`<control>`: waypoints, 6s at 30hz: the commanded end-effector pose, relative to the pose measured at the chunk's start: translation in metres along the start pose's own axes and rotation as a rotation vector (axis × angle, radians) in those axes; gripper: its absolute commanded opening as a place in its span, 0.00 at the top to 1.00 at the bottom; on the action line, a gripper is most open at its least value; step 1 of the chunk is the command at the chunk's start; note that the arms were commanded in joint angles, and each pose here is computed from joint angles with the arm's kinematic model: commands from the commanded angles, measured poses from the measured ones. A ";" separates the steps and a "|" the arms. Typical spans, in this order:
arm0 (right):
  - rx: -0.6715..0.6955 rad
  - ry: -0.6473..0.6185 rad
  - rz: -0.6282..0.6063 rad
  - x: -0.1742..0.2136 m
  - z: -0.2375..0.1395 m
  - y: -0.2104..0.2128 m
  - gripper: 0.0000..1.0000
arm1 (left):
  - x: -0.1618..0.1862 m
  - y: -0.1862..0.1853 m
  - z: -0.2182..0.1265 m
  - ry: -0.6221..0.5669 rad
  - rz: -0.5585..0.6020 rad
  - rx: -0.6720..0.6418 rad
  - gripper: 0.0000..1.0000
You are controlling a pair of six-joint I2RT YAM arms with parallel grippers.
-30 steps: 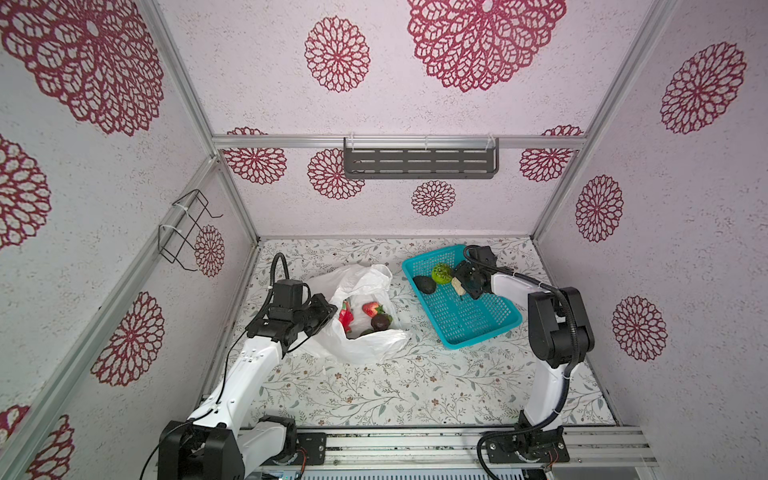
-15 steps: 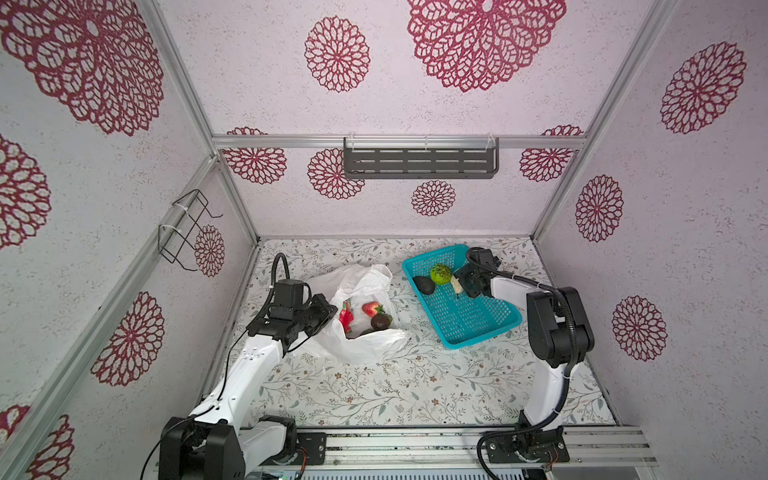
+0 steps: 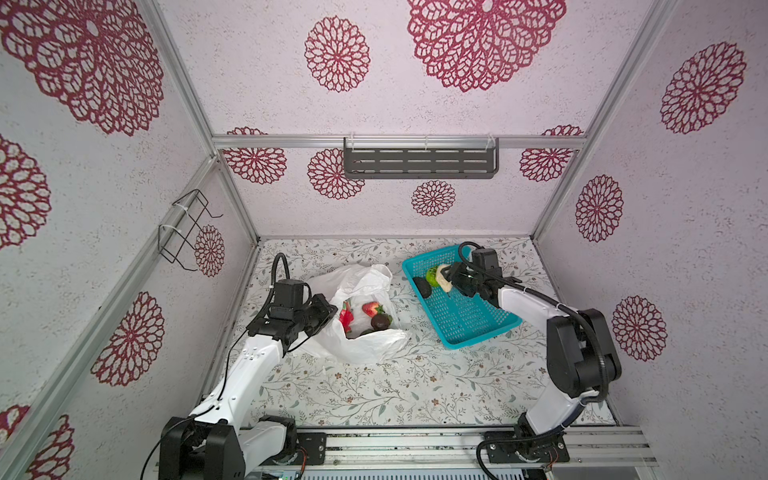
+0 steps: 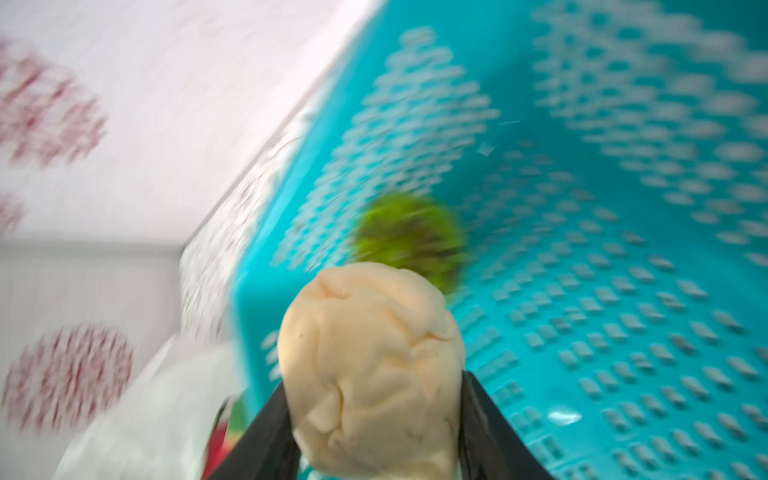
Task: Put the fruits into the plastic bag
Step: 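Carry the pale white fruit into the bag opening and release it, then return the right gripper to the basket and grasp the green spiky fruit, then carry the green spiky fruit into the bag with the right gripper and release, then move the right gripper to the basket and grasp the dark avocado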
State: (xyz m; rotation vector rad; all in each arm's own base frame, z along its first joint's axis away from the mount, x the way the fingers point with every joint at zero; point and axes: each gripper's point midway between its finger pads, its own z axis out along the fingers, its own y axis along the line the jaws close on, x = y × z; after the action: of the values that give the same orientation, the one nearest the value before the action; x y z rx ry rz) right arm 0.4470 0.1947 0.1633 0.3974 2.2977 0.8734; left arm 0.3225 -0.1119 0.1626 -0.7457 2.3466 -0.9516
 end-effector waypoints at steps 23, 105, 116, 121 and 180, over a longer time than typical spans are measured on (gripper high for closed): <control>-0.518 0.350 -0.364 0.145 0.090 0.209 0.34 | -0.001 -0.011 -0.001 -0.016 0.027 0.033 1.00; -0.602 0.471 -0.558 0.207 0.044 0.213 0.53 | -0.014 -0.024 -0.028 -0.143 0.059 0.040 1.00; -0.887 0.556 -0.532 0.227 0.043 0.290 0.01 | -0.018 -0.026 -0.039 -0.169 0.051 0.013 1.00; -1.007 0.477 -0.451 0.193 0.007 0.296 0.01 | -0.025 -0.021 -0.049 -0.222 0.070 -0.024 1.00; 0.066 0.076 -0.429 0.001 0.033 0.017 0.73 | -0.024 0.003 -0.031 -0.221 0.019 -0.079 1.00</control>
State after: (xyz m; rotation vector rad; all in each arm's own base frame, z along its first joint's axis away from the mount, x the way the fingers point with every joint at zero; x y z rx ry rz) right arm 0.4616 0.2258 0.0710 -0.0510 2.5620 0.5891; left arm 0.3157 -0.0782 0.1834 -0.8267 2.2129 -0.7206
